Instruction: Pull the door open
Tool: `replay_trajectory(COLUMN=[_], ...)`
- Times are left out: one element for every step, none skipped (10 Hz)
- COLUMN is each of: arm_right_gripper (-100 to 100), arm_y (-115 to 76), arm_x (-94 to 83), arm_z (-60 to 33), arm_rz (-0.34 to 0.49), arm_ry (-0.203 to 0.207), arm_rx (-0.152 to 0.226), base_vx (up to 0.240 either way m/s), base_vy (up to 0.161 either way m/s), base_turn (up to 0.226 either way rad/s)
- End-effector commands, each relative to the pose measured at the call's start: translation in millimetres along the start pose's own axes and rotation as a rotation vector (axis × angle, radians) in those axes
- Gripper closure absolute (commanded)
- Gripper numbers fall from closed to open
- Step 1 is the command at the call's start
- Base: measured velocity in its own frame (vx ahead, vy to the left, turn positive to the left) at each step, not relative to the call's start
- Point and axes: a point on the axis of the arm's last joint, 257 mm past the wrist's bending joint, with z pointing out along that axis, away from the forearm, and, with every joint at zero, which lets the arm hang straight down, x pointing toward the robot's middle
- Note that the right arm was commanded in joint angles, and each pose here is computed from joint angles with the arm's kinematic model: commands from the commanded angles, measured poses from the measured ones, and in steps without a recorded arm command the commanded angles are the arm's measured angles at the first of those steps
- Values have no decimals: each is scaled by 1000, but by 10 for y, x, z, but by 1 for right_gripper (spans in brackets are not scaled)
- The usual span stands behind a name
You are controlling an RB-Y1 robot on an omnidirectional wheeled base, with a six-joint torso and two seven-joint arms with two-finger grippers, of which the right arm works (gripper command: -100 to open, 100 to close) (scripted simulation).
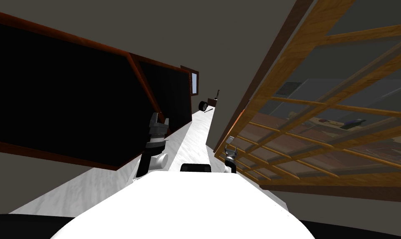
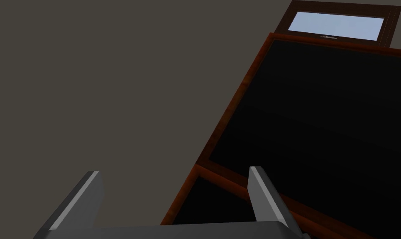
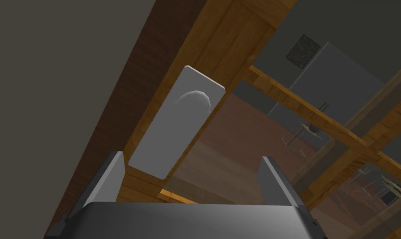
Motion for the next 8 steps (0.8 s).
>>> replay_trajectory(arm_right_gripper=[-100, -100, -100, -100, -100, -100, -100, -100], arm_y=[-10, -34, -58, -58, -80, -100, -100, -121], arm_x=[5, 14, 22, 22, 30, 37, 37, 43], arm_z=[2, 10, 16, 16, 22, 28, 28, 33], arm_rz=[47, 98, 141, 157, 207, 246, 260, 310], arm_ry=[-2, -6, -9, -9, -12, -15, -15, -18], arm_rx=[-2, -4, -7, -7, -9, -12, -12, -14], base_vx=[-51, -48, -64, -44, -42, -57, -41, -42], base_vy=[-5, -6, -6, -4, -4, -3, -4, -6], base_turn=[17, 24, 38, 16, 25, 32, 11, 20])
